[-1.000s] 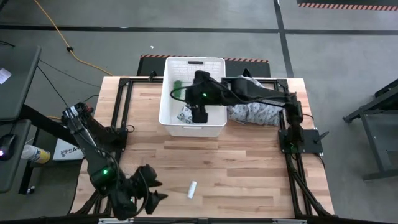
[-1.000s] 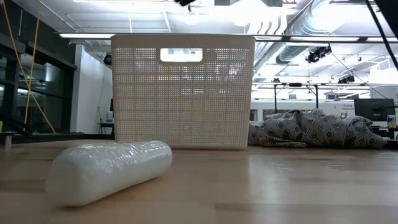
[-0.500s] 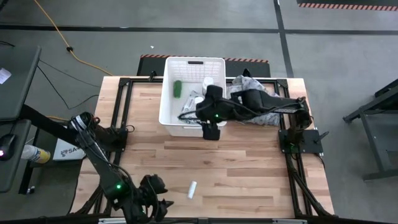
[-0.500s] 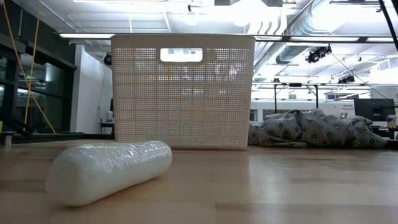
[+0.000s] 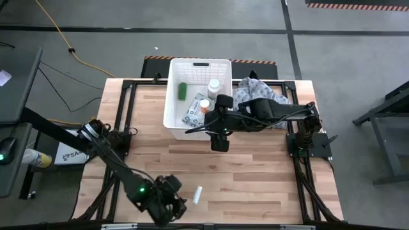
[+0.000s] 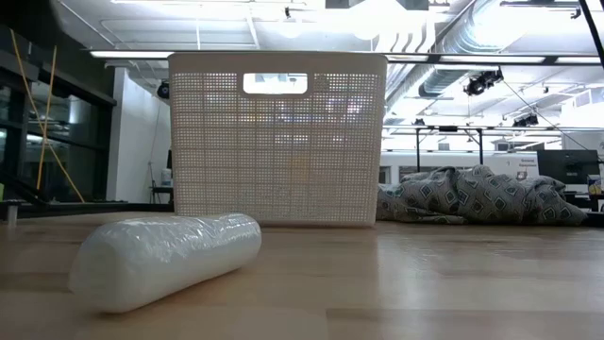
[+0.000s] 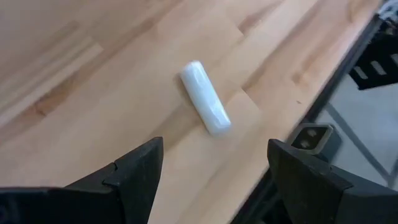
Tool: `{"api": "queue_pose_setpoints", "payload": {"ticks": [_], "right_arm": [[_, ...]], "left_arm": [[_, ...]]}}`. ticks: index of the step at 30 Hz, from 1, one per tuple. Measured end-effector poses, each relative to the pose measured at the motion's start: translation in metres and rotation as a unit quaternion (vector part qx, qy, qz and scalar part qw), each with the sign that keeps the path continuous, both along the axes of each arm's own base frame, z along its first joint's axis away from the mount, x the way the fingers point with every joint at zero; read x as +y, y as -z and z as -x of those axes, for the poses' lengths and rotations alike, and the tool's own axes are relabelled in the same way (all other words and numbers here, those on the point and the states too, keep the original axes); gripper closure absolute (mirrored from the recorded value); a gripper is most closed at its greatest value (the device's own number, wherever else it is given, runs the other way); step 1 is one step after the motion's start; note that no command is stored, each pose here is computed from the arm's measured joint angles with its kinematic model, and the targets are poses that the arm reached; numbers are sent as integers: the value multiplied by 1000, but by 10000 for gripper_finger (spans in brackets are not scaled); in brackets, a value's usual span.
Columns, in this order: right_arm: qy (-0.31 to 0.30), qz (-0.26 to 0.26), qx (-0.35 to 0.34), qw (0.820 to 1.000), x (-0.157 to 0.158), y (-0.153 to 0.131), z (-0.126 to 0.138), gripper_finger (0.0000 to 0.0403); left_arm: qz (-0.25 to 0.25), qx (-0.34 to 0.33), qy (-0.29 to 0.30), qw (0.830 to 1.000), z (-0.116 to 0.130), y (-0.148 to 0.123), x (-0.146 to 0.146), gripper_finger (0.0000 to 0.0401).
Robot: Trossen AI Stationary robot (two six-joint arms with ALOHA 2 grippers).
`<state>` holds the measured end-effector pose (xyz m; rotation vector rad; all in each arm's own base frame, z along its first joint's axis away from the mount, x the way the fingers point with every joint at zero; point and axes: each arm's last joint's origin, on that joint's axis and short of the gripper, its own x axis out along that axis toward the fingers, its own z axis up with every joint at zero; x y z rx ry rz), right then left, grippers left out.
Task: Pick & place medical supplies in basket/bin
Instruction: Put the white bandage into the white laundry organizer
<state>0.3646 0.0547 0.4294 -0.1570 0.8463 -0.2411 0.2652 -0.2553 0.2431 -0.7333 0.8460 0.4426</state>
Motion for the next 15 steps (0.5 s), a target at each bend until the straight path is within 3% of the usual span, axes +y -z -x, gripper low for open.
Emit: {"api": "queue_pose_setpoints", "payload": {"ticks": [8, 15], "right_arm": [[-3, -2, 18, 1000, 4, 2, 4, 98], [-17, 13, 41, 999, 3, 4, 6, 98]], "left_arm": [[53, 55, -13, 997, -37, 21, 22, 82], [102, 42, -29, 993, -64, 36, 30, 82]]}}
